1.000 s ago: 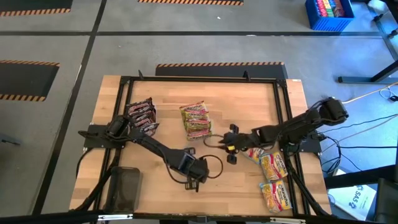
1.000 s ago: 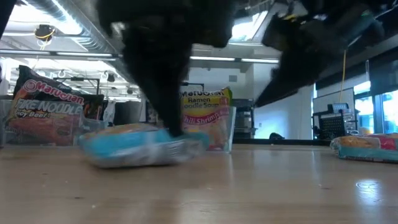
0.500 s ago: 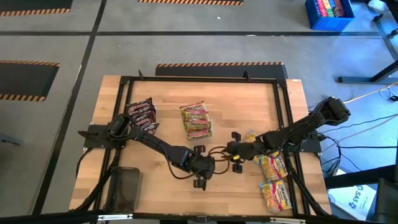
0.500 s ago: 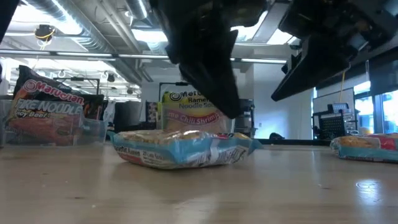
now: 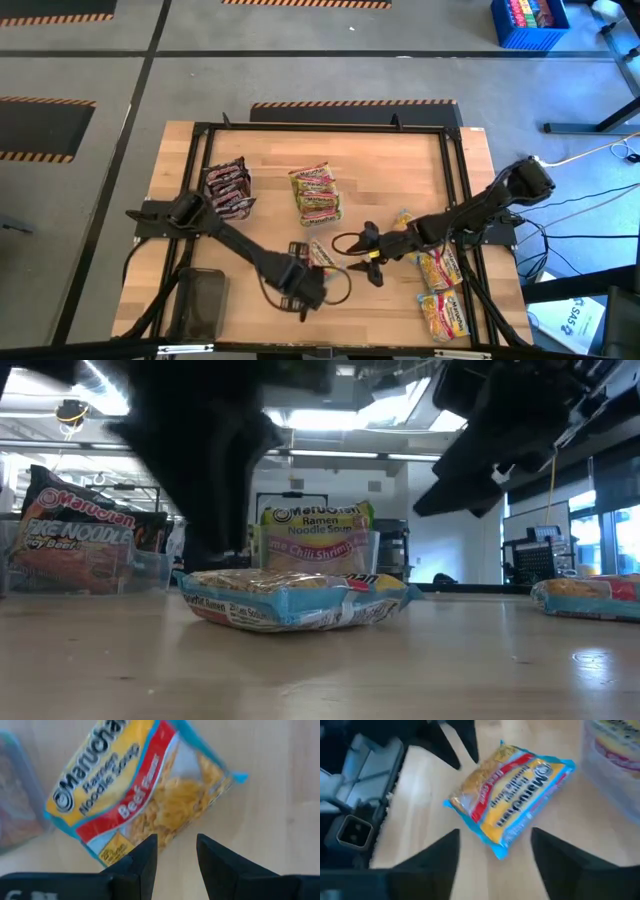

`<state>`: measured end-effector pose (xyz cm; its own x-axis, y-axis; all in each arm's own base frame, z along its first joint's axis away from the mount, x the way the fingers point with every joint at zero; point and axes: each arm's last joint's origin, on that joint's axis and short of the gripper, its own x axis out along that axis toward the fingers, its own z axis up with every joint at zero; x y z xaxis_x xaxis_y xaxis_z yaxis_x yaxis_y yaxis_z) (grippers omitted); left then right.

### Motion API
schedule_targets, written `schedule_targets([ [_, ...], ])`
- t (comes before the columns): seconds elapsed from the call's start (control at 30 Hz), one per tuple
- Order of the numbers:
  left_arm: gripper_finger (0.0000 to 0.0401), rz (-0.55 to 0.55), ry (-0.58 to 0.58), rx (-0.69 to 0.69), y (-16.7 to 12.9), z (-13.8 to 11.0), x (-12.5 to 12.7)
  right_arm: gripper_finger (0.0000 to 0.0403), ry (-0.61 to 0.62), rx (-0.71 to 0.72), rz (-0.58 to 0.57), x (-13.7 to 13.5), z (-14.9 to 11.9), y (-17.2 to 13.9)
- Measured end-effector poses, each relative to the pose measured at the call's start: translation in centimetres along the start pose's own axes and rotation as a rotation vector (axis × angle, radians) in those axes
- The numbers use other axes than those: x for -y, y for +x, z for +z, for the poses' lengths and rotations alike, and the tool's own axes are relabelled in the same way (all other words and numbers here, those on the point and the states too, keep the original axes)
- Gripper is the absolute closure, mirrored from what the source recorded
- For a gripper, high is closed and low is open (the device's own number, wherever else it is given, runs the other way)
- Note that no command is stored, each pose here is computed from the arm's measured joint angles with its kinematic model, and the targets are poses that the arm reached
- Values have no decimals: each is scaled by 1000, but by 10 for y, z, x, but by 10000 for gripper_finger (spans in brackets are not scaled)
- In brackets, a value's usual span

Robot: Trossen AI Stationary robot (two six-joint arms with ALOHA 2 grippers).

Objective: Sort Maruchan noodles
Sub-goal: Put the blue noodle pack into the black bin

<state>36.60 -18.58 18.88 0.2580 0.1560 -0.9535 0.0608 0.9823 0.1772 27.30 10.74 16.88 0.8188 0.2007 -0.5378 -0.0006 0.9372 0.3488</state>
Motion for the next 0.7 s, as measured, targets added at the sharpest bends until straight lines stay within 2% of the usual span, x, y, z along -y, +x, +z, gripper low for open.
schedule_targets([
  [0.13, 271, 18, 44, -3, 2, -11, 16, 113, 72, 30, 10, 1, -5, 16],
  [0.23, 271, 25, 72, -20, 6, -21, 24, 91, 128, 31, -1, 8, -11, 29],
  [0.4, 271, 114, 93, -7, 29, -38, 24, 84, 214, 11, -65, 27, -14, 48],
  [0.57, 272, 85, 86, 53, 45, -45, 23, 84, 265, -46, -65, 41, -18, 63],
  [0.7, 272, 67, 83, 86, 48, -43, 24, 84, 280, -70, -27, 39, -16, 77],
])
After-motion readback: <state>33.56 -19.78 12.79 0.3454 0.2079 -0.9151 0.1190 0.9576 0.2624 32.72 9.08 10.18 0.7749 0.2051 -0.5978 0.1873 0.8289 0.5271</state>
